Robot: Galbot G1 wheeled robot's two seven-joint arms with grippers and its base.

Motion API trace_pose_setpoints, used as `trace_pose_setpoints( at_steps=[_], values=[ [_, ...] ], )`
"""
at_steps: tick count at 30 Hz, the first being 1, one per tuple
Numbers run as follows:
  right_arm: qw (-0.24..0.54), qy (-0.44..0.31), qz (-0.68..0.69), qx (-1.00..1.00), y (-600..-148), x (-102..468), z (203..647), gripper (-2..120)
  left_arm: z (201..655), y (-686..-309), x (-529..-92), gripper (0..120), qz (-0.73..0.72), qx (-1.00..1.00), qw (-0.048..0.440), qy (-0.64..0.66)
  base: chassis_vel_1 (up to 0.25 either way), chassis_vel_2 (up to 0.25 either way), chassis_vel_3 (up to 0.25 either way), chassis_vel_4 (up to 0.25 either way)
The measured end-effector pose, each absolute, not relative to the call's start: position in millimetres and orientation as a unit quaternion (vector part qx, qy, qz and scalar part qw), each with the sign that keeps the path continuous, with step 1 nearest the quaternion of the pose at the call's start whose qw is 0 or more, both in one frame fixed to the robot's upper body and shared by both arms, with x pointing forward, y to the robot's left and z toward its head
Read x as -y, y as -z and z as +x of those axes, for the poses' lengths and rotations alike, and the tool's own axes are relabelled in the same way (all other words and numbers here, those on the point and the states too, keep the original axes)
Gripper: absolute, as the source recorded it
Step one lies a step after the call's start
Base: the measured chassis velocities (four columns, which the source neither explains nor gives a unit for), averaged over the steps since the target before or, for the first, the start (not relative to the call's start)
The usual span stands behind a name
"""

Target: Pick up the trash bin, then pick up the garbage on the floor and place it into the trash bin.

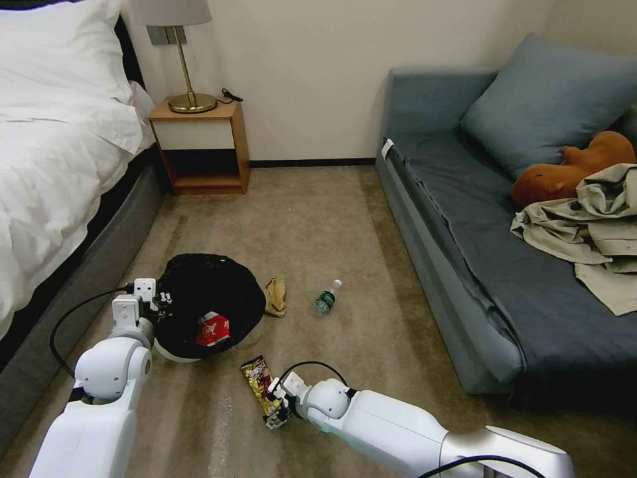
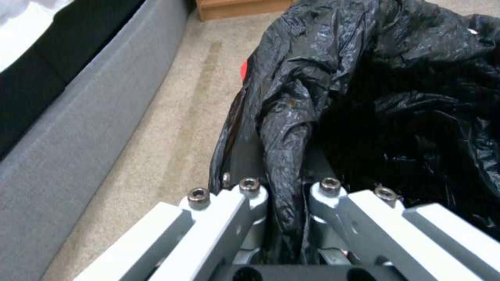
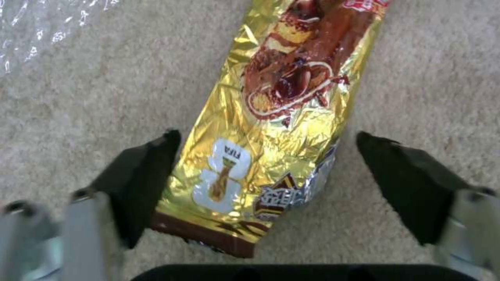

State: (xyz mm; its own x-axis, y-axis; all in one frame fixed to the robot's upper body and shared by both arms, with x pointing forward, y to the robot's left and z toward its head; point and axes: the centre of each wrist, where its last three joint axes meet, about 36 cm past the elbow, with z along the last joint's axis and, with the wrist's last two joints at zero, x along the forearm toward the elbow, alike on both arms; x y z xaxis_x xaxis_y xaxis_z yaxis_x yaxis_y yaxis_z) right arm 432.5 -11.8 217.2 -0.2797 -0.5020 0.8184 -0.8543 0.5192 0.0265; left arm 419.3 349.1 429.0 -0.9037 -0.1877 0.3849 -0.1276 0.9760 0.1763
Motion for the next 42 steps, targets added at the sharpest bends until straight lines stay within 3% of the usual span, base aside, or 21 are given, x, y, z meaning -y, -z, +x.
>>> trace_pose_setpoints(
  at_steps=[10,12,16,17,22,42],
  values=[
    [0.415,-0.217,0.438,0.767,-212,17,434,48,418,-430,-353,4,0.083,0.973,0.201,0.074,0.0,0.0,0.0,0.0],
    [0.415,-0.217,0.436,0.768,-212,19,436,37,418,-430,-352,4,0.082,0.973,0.201,0.073,0.0,0.0,0.0,0.0],
    [0.416,-0.217,0.435,0.769,-212,21,437,30,418,-430,-352,4,0.081,0.973,0.201,0.072,0.0,0.0,0.0,0.0],
    [0.416,-0.217,0.434,0.769,-212,22,437,20,418,-430,-352,4,0.081,0.974,0.201,0.072,0.0,0.0,0.0,0.0],
    [0.412,-0.214,0.433,0.773,-217,25,440,1,419,-428,-351,4,0.079,0.974,0.202,0.072,0.0,0.0,0.0,0.0],
    [0.384,-0.21,0.416,0.797,-251,63,470,0,426,-420,-367,4,0.082,0.972,0.208,0.075,0.0,0.0,0.0,0.0]
  ],
)
